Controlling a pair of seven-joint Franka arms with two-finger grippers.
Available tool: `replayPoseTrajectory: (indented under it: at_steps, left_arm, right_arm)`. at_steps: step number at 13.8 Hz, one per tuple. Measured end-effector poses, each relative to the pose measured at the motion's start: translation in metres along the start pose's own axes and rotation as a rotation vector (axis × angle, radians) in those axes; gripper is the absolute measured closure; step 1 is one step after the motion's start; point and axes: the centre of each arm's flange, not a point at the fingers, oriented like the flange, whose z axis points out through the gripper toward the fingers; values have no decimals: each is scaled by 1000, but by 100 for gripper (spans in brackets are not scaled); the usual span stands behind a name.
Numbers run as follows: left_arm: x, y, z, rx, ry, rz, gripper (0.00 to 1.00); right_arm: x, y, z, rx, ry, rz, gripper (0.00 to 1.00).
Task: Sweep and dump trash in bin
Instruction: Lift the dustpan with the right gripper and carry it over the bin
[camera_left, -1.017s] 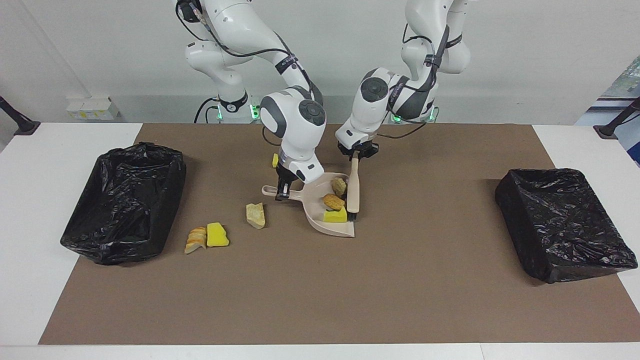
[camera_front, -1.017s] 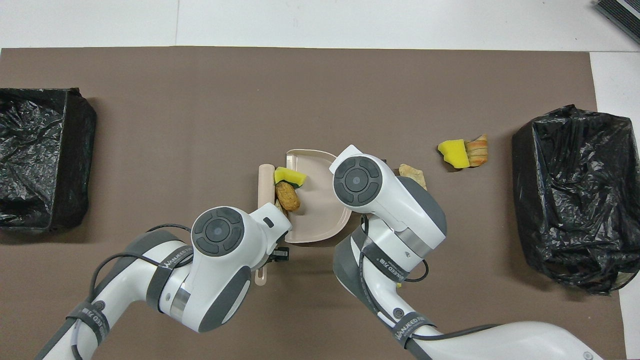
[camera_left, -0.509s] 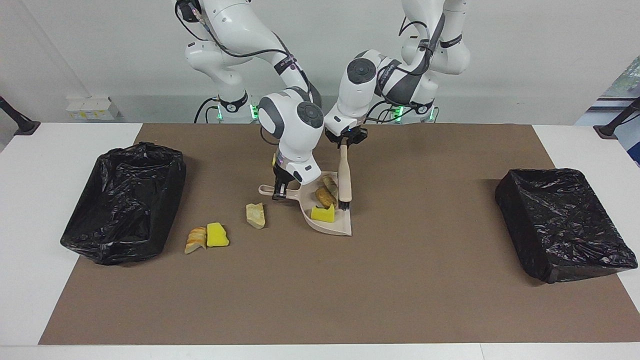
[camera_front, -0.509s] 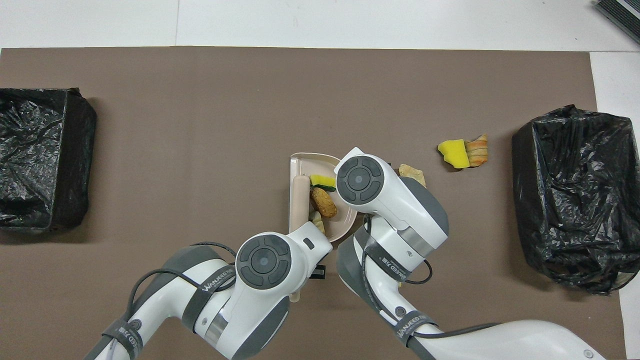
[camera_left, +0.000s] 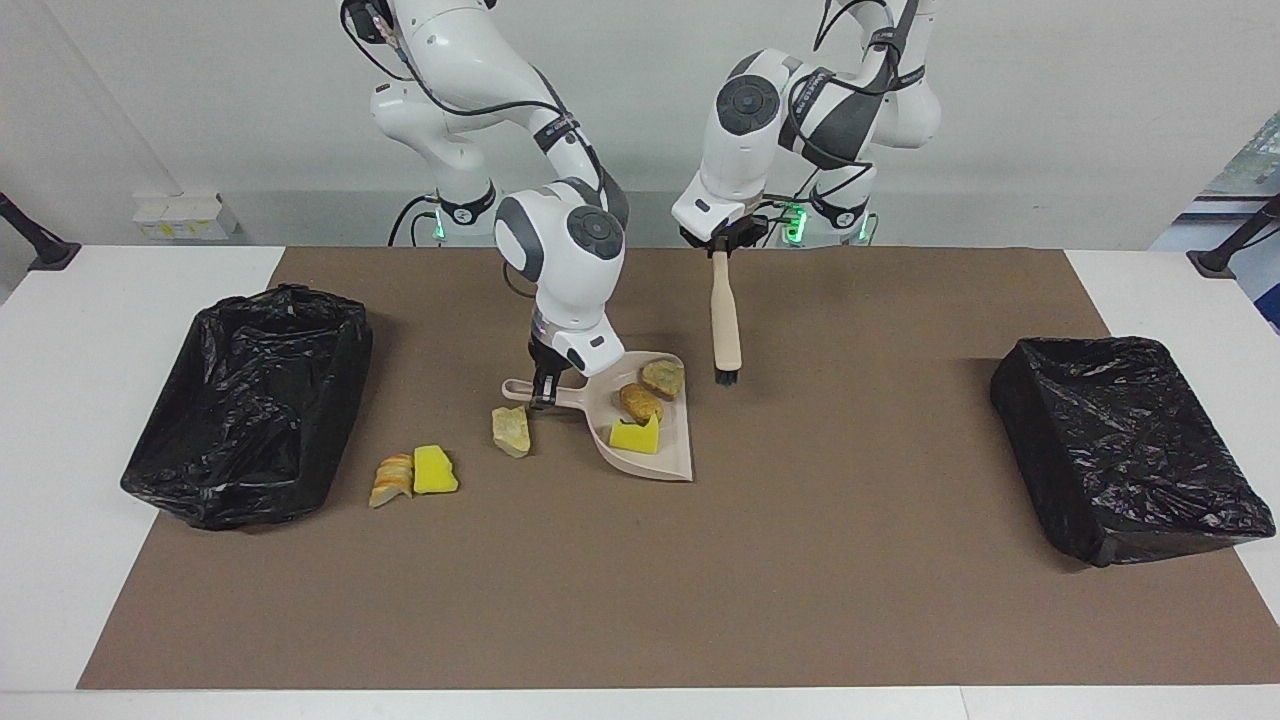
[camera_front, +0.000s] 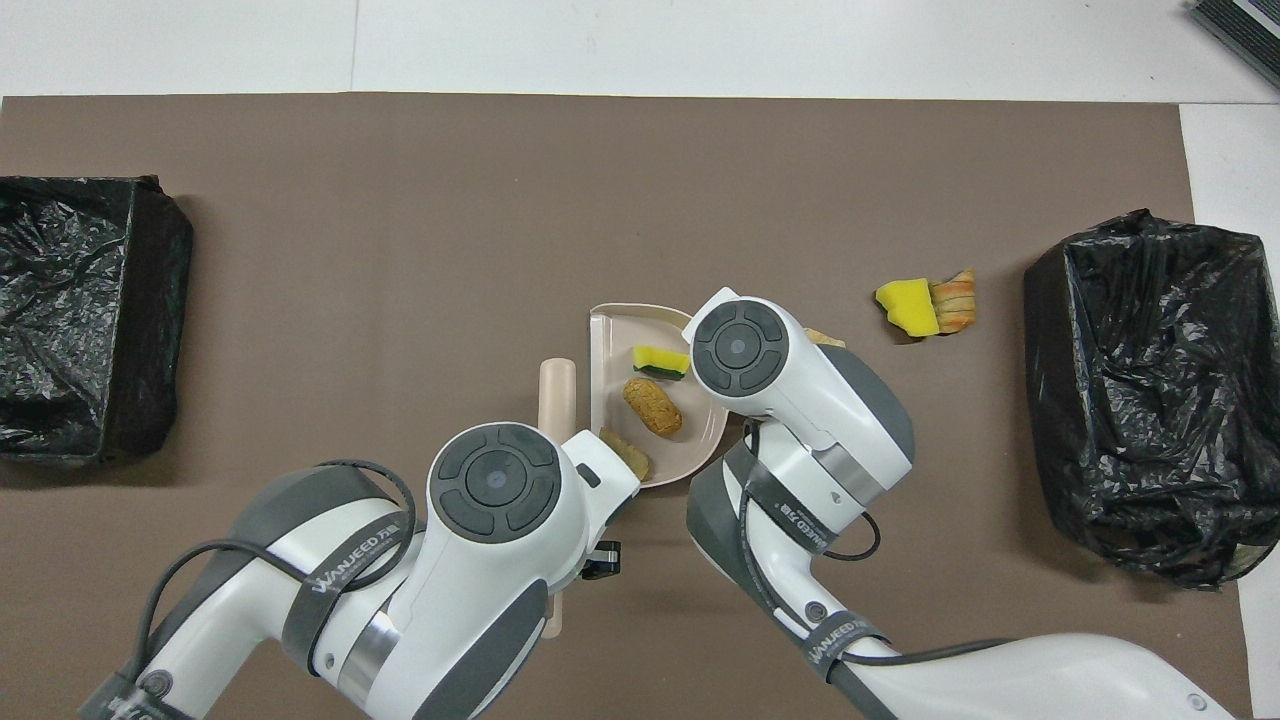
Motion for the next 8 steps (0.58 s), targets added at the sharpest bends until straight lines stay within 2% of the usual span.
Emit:
replayPoseTrajectory:
  at_steps: [2,5,8]
  left_arm:
    - [-7,-2,-4,9,-6,2,73]
    - [-10,-3,-2,15,-11,3,73]
    - [-10,-4,1,20,-17,2,73]
  right_arm:
    - [-1,5,-6,-4,43,23,68]
    - [-20,23,-20,-12,93,15,68]
    - [-47,40,-29,-14,108,1,68]
